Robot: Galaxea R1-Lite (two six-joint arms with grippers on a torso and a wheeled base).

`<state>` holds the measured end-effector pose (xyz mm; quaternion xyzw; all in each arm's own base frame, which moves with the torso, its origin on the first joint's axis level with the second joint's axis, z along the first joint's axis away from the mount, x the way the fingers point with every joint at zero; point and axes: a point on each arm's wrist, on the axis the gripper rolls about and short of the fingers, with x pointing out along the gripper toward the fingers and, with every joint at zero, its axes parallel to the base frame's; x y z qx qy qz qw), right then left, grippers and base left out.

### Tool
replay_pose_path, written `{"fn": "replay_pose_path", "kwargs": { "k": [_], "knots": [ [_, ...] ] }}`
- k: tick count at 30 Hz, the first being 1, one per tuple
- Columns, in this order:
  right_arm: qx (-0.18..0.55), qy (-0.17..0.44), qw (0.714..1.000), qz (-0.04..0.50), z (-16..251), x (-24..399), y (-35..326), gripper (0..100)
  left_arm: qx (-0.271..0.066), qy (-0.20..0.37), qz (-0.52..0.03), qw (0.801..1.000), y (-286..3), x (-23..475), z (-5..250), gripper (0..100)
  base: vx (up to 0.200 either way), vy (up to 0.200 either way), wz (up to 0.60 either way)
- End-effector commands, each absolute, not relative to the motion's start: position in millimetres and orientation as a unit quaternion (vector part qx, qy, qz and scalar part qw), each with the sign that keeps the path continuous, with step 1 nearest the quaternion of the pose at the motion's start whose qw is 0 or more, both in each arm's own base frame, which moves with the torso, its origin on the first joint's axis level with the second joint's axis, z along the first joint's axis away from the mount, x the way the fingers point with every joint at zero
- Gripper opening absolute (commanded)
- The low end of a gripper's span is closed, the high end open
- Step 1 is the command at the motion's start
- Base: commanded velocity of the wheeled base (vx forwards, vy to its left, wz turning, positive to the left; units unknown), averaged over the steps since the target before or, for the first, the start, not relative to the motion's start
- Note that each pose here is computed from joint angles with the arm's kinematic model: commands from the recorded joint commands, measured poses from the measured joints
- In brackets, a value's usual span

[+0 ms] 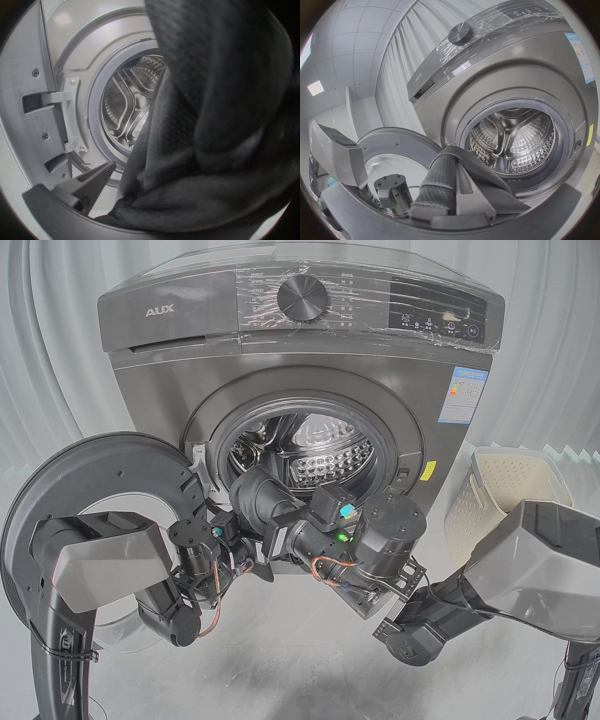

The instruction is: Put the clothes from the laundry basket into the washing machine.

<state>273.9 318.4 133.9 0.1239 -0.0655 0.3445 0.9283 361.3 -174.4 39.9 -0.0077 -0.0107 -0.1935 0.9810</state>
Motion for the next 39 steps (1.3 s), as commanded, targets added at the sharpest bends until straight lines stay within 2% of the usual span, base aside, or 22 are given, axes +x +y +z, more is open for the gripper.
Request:
{"fn": "replay_pose_path", "kwargs": {
  "k": [1,10,11,18,22,23,31,39],
  "knots": [
    [0.119,-0.058,0.932,0.338,129.9,276.5,313.5,0,-0.009,-0.014,-0.194,0.981,-175.6,363.1,39.6,0,0.0,0.0,0.0],
    [0.101,-0.032,0.951,0.29,114.4,299.0,280.9,0,-0.032,-0.029,-0.175,0.984,-170.3,366.2,52.3,0,0.0,0.0,0.0],
    [0.089,-0.012,0.955,0.282,103.4,298.1,272.3,0,-0.034,-0.031,-0.173,0.984,-168.6,364.2,56.4,0,0.0,0.0,0.0],
    [0.069,0.021,0.955,0.287,85.0,287.5,269.0,0,-0.045,-0.044,-0.174,0.983,-168.4,355.6,73.7,0,0.0,0.0,0.0],
    [0.069,0.02,0.955,0.287,85.4,287.8,270.2,0,-0.045,-0.042,-0.178,0.982,-168.0,347.9,78.7,0,0.0,0.0,0.0],
    [0.069,0.021,0.955,0.287,85.2,287.8,270.2,100,-0.046,-0.044,-0.179,0.982,-167.3,346.5,80.6,0,0.0,0.0,0.0],
    [0.056,0.044,0.957,0.28,77.9,280.2,257.2,100,-0.052,-0.046,-0.187,0.98,-165.9,330.7,94.3,0,0.0,0.0,0.0],
    [0.001,0.139,0.95,0.279,47.1,238.2,217.6,100,-0.053,-0.028,-0.219,0.974,-165.0,288.9,107.5,0,0.0,0.0,0.0]
  ]
}}
